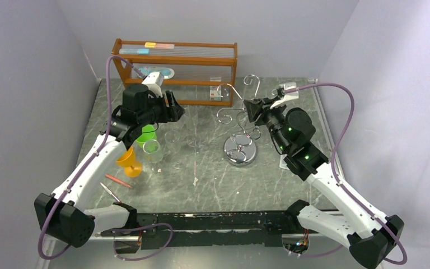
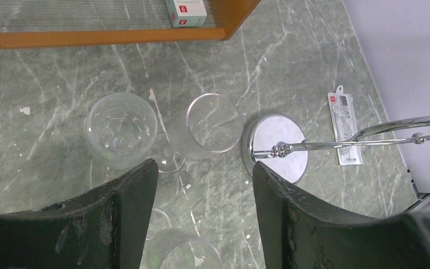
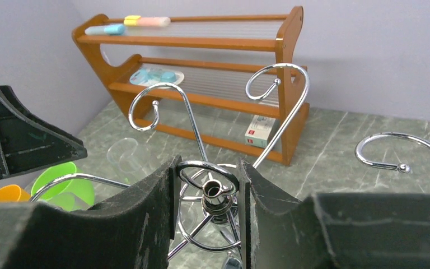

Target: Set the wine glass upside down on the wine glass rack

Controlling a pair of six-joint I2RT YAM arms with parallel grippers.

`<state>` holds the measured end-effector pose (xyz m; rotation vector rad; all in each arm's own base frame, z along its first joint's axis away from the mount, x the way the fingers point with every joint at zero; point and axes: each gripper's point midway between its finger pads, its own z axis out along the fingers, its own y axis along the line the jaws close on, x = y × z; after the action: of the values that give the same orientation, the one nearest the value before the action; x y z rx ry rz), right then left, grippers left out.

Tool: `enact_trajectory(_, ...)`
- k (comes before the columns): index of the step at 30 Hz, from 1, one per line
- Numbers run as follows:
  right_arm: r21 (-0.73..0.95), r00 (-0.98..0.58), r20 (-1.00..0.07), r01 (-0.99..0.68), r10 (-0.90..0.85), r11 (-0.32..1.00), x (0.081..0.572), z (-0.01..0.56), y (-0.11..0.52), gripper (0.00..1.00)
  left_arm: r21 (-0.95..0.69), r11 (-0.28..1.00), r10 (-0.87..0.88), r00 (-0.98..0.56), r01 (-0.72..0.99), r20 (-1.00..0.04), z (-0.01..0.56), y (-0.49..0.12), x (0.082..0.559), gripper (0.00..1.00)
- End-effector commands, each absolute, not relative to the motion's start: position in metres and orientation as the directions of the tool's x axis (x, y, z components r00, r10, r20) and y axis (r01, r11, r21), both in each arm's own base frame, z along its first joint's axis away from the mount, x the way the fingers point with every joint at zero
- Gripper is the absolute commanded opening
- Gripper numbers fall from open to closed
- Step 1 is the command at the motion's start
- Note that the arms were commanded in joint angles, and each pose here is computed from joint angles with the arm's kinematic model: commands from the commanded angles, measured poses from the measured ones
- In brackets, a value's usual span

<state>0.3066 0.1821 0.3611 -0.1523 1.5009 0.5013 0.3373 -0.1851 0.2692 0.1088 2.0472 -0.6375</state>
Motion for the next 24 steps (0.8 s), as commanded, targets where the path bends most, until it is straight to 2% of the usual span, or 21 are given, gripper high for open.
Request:
enact_trajectory(1,0.243,0.254,-0.883,-0.471,0.394,0.848,0.296,0.449,0.175,0.1,-0.409,0.84,-0.185,-0.52,0.356,-0.834,0.281,-0.193,0.339,0.68)
enact_trajectory(11,0.225,0.239,-0.899,-0.469,0.368,0.854,0.303,0.421,0.181,0.15,-0.448,0.813,-0.202,-0.543,0.371,-0.815,0.281,-0.205,0.346,0.69)
enact_trajectory(13,0.238,0.202,-0.91,-0.457,0.361,0.857,0.305,0.412,0.182,0.22,-0.451,0.815,-0.199,-0.555,0.365,-0.808,0.279,-0.207,0.349,0.69)
enact_trajectory(15,0.26,0.17,-0.916,-0.437,0.363,0.861,0.306,0.405,0.179,0.36,-0.452,0.82,-0.195,-0.572,0.351,-0.797,0.273,-0.207,0.352,0.69)
enact_trajectory(18,0.284,0.123,-0.924,-0.415,0.363,0.864,0.305,0.405,0.176,0.51,-0.451,0.828,-0.186,-0.595,0.334,-0.782,0.267,-0.209,0.356,0.69)
enact_trajectory(20,0.293,0.081,-0.932,-0.411,0.354,0.864,0.303,0.405,0.176,0.58,-0.445,0.839,-0.184,-0.606,0.314,-0.774,0.265,-0.208,0.361,0.68)
enact_trajectory(24,0.304,0.027,-0.939,-0.403,0.343,0.864,0.299,0.417,0.176,0.67,-0.42,0.866,-0.174,-0.625,0.271,-0.761,0.255,-0.206,0.372,0.66)
